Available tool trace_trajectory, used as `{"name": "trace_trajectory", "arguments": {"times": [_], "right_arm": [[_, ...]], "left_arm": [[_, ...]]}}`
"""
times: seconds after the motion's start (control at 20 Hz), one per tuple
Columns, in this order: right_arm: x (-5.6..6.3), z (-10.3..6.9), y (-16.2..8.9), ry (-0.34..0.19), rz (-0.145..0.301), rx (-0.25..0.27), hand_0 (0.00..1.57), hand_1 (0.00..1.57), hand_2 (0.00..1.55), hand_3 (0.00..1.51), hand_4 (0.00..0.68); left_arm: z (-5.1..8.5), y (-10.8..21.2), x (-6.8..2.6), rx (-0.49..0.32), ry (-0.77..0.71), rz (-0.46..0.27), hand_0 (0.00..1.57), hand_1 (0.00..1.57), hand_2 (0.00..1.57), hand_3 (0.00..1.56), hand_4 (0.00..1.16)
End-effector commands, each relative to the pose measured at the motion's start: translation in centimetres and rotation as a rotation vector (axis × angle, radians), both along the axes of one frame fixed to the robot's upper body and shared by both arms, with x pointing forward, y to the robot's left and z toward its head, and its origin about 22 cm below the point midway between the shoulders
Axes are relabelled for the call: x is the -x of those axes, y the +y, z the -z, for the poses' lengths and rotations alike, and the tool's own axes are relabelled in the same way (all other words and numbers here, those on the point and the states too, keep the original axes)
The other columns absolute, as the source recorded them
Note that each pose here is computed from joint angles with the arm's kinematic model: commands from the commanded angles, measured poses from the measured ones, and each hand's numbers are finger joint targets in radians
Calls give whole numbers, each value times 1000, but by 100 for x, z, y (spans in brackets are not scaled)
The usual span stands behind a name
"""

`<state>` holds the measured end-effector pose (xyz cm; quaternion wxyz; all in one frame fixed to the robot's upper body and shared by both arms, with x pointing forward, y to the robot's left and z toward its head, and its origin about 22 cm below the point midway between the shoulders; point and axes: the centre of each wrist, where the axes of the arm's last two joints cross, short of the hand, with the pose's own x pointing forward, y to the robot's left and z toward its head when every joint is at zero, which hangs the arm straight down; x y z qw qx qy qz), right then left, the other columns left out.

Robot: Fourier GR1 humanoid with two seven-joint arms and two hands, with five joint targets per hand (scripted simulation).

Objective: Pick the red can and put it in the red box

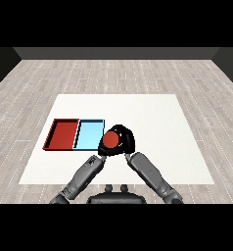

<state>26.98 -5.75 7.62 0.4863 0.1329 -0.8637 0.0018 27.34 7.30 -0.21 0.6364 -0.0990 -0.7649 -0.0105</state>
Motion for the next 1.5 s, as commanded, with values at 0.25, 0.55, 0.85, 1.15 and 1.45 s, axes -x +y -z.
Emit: {"name": "trace_trajectory", "arguments": {"times": [0.25,0.55,0.85,1.15,1.45], "right_arm": [[3,-52,28,-7,-5,-8,1485,1485,1445,1392,644],[27,-30,-67,35,-27,-22,1444,1444,1389,1342,406],[-31,11,14,88,-1,79,0,0,0,0,0],[-78,-181,-49,110,-15,57,0,0,0,0,0],[-54,-115,-112,109,14,55,0,0,0,0,0]], "left_arm": [[110,91,-29,-5,-9,-75,1571,1571,1553,1473,1127],[78,23,-57,43,-107,-99,1571,1571,1571,1497,1141],[-43,-4,-70,48,-138,-111,1571,1571,1571,1513,1147],[46,2,31,0,-132,-153,1571,1571,1571,1501,1138],[64,71,-11,-17,-142,-169,1571,1571,1571,1485,1132]]}}
